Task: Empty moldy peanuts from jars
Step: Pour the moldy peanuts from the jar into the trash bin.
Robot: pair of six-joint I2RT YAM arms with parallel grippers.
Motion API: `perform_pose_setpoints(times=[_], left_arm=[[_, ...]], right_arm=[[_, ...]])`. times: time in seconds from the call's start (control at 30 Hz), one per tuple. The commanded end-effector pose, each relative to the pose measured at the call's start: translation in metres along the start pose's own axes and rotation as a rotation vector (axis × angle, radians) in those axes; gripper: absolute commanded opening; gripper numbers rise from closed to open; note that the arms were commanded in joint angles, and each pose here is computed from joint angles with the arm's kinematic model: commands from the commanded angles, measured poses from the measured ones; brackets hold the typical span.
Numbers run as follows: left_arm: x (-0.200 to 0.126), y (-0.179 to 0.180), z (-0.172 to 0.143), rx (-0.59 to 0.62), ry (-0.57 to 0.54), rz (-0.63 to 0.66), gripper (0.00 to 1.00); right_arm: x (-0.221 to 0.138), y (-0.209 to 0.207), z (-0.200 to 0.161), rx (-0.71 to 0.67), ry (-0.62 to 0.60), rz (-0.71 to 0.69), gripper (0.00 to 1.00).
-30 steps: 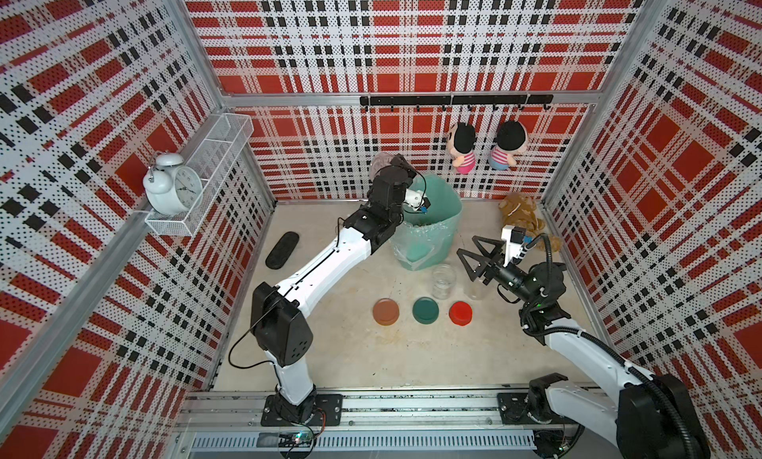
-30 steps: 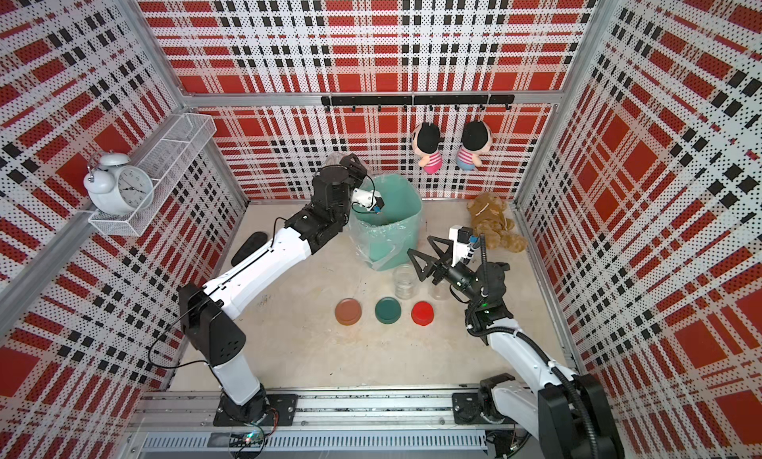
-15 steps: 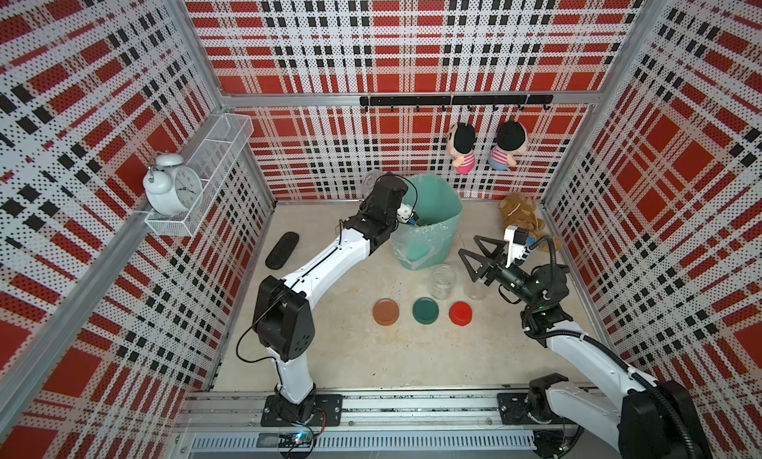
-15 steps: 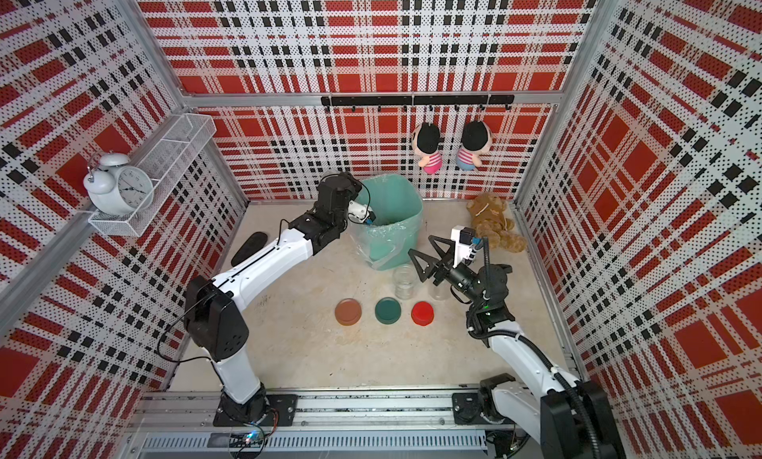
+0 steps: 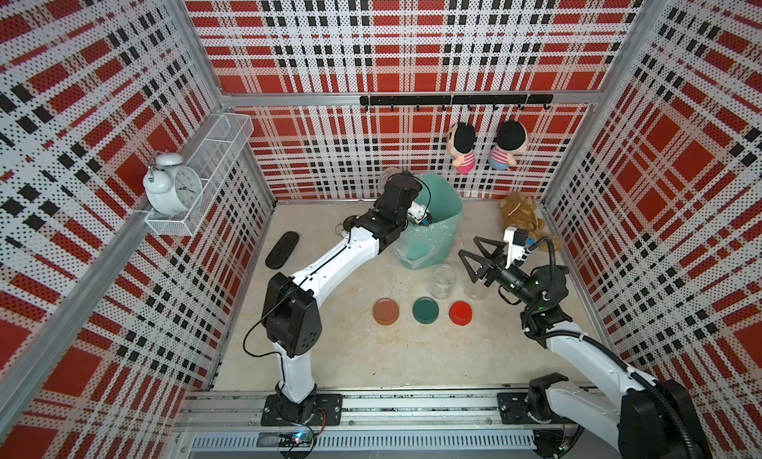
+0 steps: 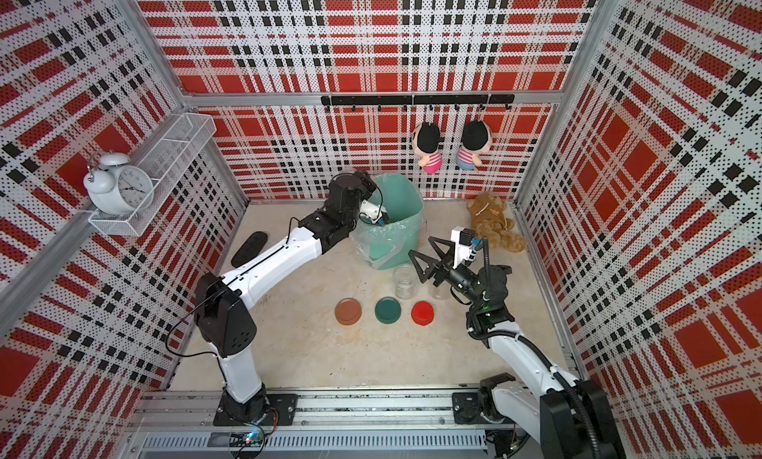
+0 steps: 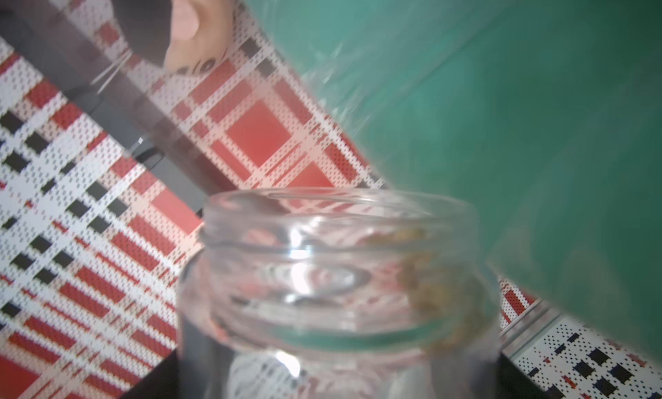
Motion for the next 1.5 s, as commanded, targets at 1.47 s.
perform_pose_setpoints(times=[1.47], left_arm=[[-0.020,0.026,-0.075,-0.117,0.184,0.108,0.00]], right_arm=[[0.006,-0.004,0.001,0.017,-0.024,0.045,1.00]])
Point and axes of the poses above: each gripper's point midway between its finger pads, its own x axis out along the fingers, its own y axis along the line the jaws close on, z = x × y, the point moved 10 cm from there along -x, back along the fingers, and after that the axes turned 7 degrees about x, right-handed, at the moved point
